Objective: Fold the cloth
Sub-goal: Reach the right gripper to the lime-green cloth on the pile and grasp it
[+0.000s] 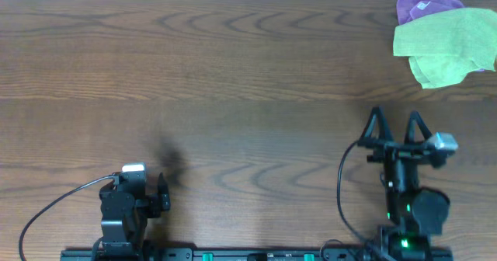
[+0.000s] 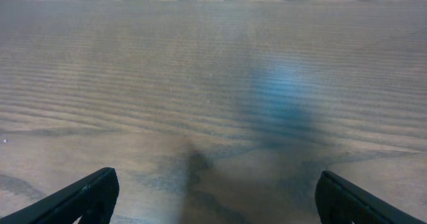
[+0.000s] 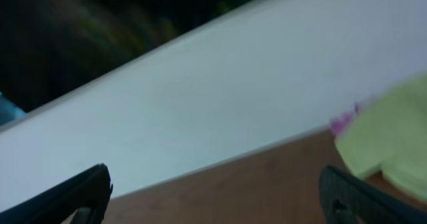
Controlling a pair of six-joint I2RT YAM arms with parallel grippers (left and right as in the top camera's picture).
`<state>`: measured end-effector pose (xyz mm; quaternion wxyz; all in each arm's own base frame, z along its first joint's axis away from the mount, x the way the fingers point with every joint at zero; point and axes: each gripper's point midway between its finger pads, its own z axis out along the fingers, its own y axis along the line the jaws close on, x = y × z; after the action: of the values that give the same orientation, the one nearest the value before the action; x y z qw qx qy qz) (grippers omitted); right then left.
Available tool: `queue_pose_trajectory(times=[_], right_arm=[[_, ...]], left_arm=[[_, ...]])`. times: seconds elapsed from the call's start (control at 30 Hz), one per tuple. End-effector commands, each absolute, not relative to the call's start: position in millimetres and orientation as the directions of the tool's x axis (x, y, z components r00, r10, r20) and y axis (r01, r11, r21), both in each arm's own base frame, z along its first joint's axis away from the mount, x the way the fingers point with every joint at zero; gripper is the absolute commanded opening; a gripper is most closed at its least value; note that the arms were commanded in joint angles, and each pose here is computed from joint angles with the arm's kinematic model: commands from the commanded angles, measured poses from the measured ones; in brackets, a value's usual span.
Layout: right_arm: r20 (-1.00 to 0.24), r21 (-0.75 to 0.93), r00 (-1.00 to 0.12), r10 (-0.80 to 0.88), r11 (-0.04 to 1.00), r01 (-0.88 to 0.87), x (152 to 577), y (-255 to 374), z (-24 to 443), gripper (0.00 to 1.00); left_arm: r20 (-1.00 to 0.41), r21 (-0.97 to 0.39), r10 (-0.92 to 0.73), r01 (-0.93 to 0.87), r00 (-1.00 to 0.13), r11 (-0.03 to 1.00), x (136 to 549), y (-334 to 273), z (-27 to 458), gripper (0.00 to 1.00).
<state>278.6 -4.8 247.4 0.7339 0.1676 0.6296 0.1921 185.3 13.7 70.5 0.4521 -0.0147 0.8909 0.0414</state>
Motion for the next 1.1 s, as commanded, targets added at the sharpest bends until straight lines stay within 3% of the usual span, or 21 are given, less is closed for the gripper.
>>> queue_pose_trajectory(times=[0.0, 0.2, 0.47, 0.77, 1.07], right_arm=[[-0.769, 0.636, 0.094, 0.633, 0.772, 0.003, 299.4, -20.8, 233.7, 0.99], [-0.761, 0.638, -0.046, 0.647, 0.76, 0.126, 355.6, -45.9, 219.9, 0.99], [-0.797, 0.468, -0.254, 0.548, 0.826, 0.313, 416.1, -122.4, 203.4, 0.99], [-0.777, 0.45, -0.239, 0.582, 0.78, 0.436, 434.4, -239.9, 180.5, 0.99], [-0.739, 0.447, -0.305, 0.601, 0.775, 0.446, 474.5, -291.5, 148.0, 0.97]], left_arm=[[-0.783, 0.067, 0.005, -0.077, -0.622, 0.995, 180.6, 16.6, 60.1, 0.95], [-0.783, 0.067, 0.005, -0.077, -0.622, 0.995, 180.6, 16.6, 60.1, 0.95], [-0.783, 0.067, 0.005, -0.077, -0.622, 0.995, 180.5, 16.6, 60.1, 0.95], [-0.783, 0.067, 0.005, -0.077, -0.622, 0.995, 180.6, 16.6, 60.1, 0.95], [-0.783, 0.067, 0.005, -0.077, -0.622, 0.995, 180.5, 16.6, 60.1, 0.95]])
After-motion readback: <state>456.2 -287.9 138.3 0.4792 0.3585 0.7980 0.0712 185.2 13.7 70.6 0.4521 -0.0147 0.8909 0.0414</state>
